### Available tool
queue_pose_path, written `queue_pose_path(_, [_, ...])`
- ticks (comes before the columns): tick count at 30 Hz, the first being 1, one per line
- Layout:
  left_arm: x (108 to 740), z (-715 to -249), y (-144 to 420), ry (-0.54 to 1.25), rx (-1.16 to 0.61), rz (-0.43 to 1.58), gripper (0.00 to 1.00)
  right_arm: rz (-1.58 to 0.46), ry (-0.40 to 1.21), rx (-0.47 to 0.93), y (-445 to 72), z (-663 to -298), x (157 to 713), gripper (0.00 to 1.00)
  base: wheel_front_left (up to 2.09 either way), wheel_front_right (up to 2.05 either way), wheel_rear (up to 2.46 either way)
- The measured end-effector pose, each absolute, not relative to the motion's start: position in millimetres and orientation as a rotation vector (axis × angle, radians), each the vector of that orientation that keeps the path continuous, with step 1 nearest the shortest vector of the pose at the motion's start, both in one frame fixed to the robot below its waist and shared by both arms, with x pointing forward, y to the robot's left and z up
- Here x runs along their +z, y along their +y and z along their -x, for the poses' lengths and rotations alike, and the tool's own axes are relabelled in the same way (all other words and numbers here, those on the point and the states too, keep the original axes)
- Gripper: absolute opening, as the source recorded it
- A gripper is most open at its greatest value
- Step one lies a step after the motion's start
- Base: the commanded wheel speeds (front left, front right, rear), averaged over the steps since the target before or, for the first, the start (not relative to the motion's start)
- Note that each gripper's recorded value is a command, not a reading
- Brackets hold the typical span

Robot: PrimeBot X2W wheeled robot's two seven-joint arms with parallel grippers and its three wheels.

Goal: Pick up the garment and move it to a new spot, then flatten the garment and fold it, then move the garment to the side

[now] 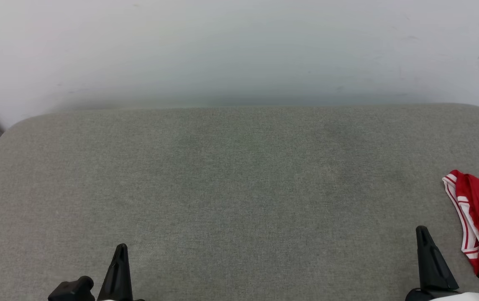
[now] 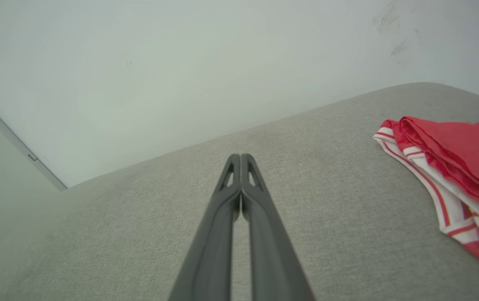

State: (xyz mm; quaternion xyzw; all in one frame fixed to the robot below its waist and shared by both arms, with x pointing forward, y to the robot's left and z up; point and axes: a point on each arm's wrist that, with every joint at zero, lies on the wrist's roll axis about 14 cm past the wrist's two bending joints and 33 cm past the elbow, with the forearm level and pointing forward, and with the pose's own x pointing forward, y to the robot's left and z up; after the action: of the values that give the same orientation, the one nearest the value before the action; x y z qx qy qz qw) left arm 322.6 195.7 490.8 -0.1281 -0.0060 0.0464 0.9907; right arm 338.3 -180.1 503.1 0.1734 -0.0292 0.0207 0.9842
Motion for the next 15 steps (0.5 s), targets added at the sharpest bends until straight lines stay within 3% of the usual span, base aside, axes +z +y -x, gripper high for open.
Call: queue_pose_path(15, [485,-336,199,0.022,0.101,0.524,0.00,-0.596,-0.033,0.008,-187,-349,500,0.00,0.00,0.00,0.00])
